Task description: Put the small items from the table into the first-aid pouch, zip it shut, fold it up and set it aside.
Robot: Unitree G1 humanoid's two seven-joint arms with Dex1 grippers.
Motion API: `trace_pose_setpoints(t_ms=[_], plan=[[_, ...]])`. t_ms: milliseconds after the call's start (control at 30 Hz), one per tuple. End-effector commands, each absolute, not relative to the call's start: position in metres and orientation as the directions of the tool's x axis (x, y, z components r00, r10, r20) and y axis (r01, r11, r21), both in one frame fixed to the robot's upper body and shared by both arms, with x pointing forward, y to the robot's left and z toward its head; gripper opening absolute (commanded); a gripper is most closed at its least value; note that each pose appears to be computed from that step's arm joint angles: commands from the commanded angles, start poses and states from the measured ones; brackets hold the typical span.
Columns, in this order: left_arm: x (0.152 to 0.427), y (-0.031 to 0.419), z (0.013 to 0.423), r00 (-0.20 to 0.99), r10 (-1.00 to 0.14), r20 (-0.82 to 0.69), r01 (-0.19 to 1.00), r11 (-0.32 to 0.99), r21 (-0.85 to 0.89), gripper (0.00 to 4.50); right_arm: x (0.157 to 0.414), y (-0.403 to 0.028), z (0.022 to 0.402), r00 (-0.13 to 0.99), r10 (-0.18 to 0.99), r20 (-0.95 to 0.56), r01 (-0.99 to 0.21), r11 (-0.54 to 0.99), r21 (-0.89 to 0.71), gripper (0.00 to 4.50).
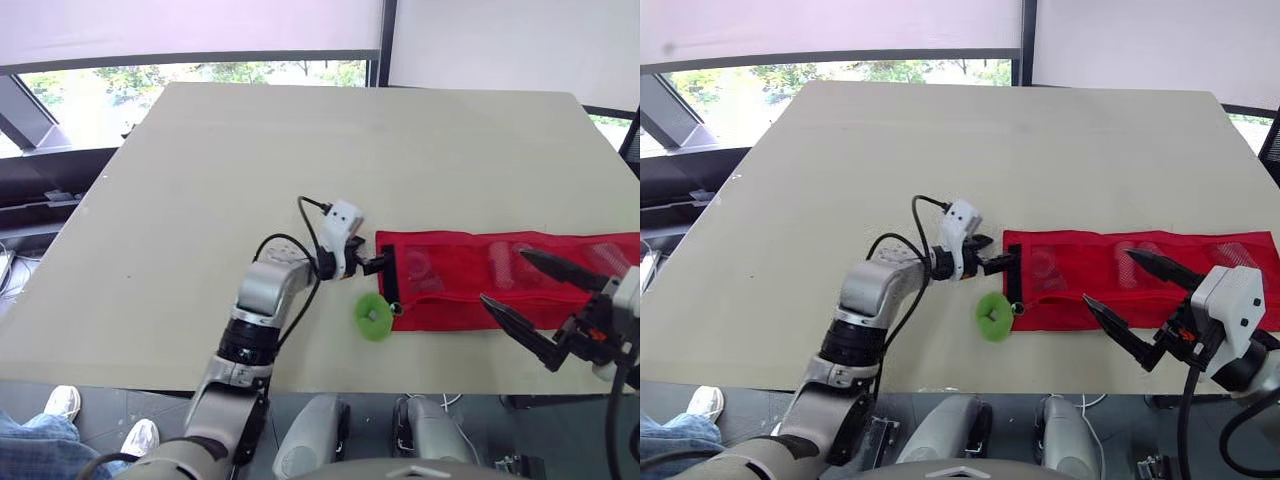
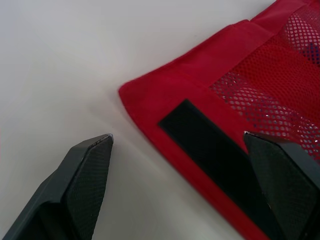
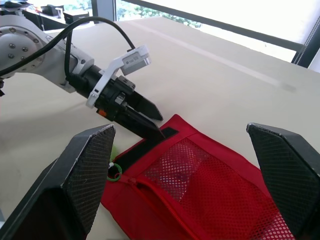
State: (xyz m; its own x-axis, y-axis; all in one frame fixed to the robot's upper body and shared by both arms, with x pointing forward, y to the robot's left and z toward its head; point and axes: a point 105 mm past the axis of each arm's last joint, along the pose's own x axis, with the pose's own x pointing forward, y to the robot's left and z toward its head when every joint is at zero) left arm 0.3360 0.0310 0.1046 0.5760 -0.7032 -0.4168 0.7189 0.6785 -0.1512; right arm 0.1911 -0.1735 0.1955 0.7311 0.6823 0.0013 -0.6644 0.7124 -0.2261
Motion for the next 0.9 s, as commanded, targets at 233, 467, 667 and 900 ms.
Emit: trace_pose_setpoints(t_ms=[233, 467, 667, 900], plan=[[0.307, 0.023, 0.085, 0.528, -0.632, -0.567, 0.719, 0.688, -0.099, 4.42, 0.187, -0.169, 0.204, 0.712, 0.701, 0.026, -0.674, 0.694, -0.253, 4.50], [0.296, 0.029, 0.076, 0.502, -0.599, -0.624, 0.661, 0.731, -0.169, 4.42, 0.184, -0.169, 0.205, 0.708, 0.706, 0.018, -0.680, 0.689, -0.252, 4.50], [0.291, 0.023, 0.065, 0.465, -0.609, -0.643, 0.612, 0.745, -0.263, 3.70, 0.185, -0.167, 0.207, 0.701, 0.713, 0.018, -0.687, 0.682, -0.252, 4.50], [0.293, 0.025, 0.057, 0.474, -0.593, -0.650, 0.609, 0.755, -0.244, 0.93, 0.186, -0.165, 0.210, 0.695, 0.718, 0.021, -0.691, 0.677, -0.253, 4.50]])
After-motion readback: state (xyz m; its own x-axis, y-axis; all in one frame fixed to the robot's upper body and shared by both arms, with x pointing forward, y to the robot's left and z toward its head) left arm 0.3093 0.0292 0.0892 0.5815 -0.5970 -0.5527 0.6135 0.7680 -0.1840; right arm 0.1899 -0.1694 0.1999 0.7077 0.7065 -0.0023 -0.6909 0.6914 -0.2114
